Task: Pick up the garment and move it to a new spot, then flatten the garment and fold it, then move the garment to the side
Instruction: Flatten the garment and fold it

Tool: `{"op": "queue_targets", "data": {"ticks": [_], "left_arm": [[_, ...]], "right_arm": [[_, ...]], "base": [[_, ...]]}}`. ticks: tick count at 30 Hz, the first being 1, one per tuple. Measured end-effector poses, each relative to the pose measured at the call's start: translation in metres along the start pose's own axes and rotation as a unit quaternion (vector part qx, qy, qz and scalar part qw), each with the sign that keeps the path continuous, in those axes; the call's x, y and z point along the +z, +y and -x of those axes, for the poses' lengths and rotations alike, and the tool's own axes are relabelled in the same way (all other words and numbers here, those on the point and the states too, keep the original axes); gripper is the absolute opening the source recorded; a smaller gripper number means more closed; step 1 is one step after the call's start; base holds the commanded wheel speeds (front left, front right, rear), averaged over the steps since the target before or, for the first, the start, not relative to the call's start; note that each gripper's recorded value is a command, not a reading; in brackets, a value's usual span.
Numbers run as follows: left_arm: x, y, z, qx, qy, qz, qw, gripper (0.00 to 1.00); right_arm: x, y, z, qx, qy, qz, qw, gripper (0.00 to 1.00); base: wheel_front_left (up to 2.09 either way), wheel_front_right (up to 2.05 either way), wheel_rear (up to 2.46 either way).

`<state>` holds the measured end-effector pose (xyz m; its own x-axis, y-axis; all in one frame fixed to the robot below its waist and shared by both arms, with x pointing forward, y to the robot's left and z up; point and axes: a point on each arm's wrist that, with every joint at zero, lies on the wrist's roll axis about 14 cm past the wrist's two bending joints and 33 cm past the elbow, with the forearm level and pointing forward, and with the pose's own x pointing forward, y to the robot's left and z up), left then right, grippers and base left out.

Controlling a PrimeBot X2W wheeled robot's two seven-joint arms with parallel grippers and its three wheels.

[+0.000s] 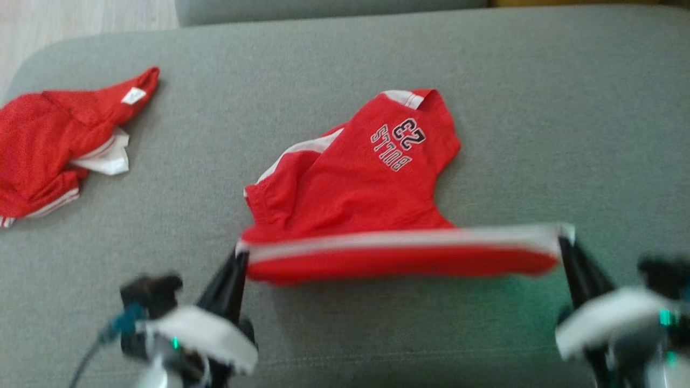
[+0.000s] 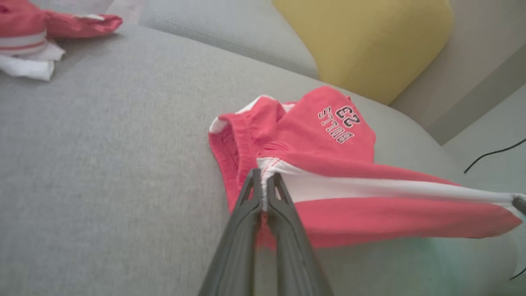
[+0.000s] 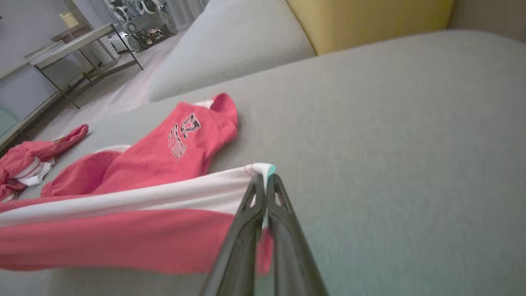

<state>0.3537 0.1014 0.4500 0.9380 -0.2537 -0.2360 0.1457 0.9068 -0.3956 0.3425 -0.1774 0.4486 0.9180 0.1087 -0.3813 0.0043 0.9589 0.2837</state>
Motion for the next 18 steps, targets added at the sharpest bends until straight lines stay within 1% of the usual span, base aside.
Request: {"op": "queue_targets", "data": {"ticks": [4,8,14,15,18], "left_arm": [[0.019,0.005,-0.031,-0.009,-0.01,0.0,1.0,0.0],[0.023,0.016,-0.054,-0.005,-0.004,0.005,1.0,0.0],[0.017,0.033,-0.08,0.011,0.013,0.026,0.999,0.0],[0.017,0.033,-0.08,0.011,0.013,0.026,0.999,0.0],[0.014,0.04,-0.09,0.018,0.019,0.031,0.999,0.0]], "right_arm": [[0.038,0.02,-0.05,0.031,-0.027,0.034,0.999,0.0],[0.057,0.037,-0.101,0.061,-0.023,0.06,0.996,0.0],[0.067,0.065,-0.169,0.097,-0.007,0.089,0.991,0.0],[0.067,0.065,-0.169,0.097,-0.007,0.089,0.991,0.0],[0.061,0.077,-0.198,0.111,0.007,0.1,0.989,0.0]], "base": [[0.0,0.0,0.0],[0.0,0.0,0.0],[0.0,0.0,0.0],[0.0,0.0,0.0],[0.0,0.0,0.0]]}}
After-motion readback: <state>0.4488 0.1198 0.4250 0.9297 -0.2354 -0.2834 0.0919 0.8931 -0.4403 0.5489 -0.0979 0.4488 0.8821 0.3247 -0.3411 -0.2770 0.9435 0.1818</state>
